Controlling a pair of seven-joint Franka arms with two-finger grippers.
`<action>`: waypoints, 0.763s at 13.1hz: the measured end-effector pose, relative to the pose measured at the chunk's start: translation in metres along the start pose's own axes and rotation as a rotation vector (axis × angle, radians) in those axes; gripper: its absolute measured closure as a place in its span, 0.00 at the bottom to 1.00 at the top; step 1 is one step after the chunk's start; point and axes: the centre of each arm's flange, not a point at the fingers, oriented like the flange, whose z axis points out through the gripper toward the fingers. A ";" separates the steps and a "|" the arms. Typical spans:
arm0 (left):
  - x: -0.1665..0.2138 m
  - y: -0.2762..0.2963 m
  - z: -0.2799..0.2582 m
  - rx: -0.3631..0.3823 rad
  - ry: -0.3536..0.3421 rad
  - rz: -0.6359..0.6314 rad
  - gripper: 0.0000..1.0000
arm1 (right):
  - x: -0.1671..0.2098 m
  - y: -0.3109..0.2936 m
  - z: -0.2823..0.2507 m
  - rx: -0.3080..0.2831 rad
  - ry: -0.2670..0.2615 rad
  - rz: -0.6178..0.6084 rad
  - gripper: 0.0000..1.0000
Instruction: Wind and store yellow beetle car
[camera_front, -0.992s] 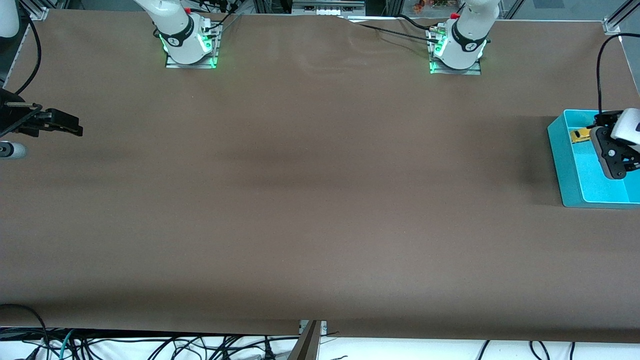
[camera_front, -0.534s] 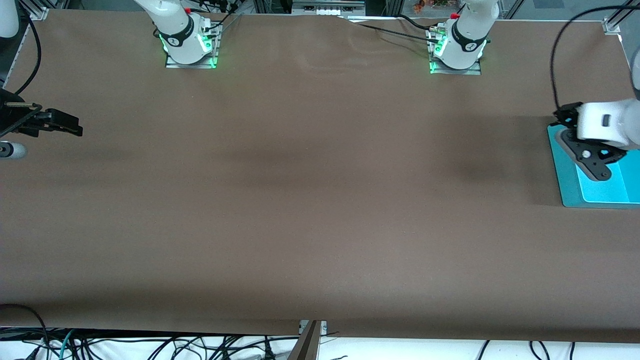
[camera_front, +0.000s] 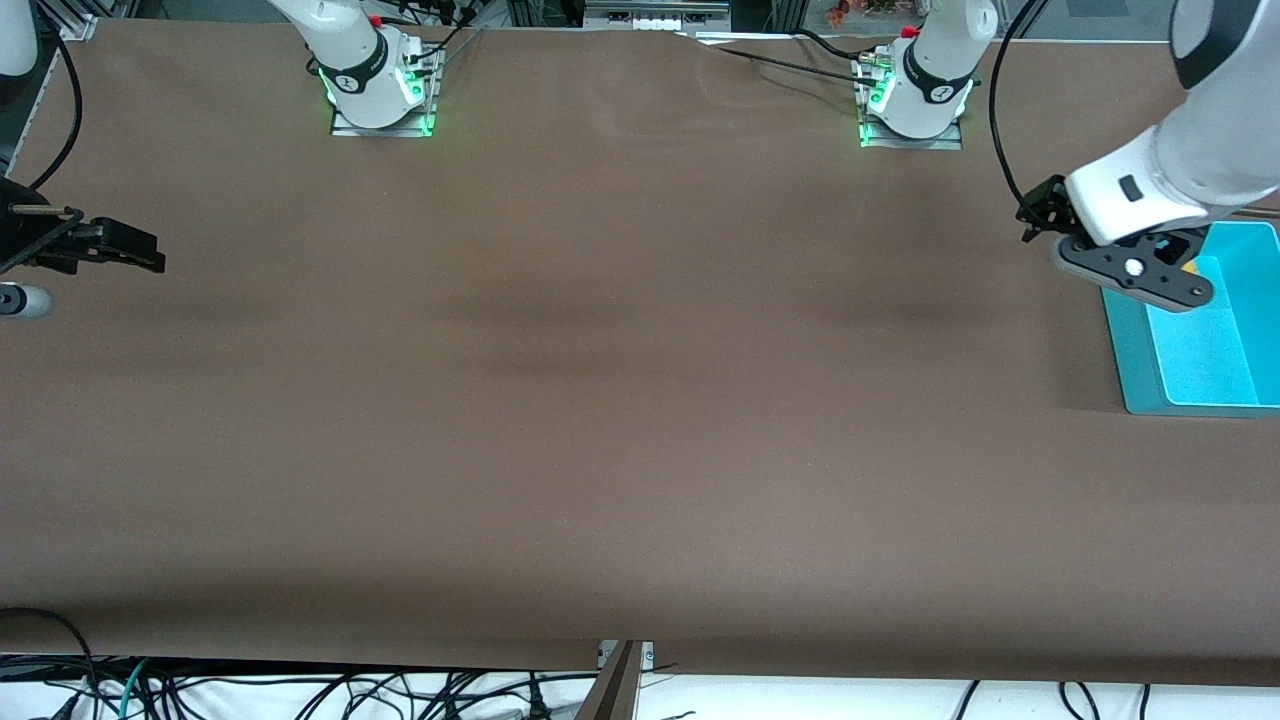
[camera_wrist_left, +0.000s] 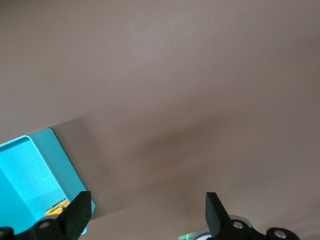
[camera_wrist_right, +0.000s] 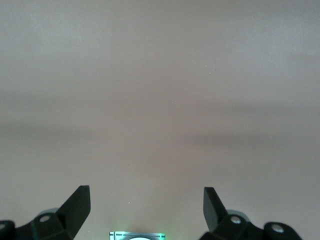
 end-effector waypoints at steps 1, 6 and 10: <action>-0.004 -0.006 0.005 -0.006 0.031 -0.056 0.00 | 0.000 0.000 0.000 0.000 0.000 0.000 0.00; -0.030 0.008 0.003 0.009 0.094 -0.237 0.00 | 0.000 0.000 0.000 0.000 0.000 0.001 0.00; -0.029 0.009 0.005 0.009 0.096 -0.242 0.00 | 0.000 0.000 0.000 0.000 0.001 0.003 0.00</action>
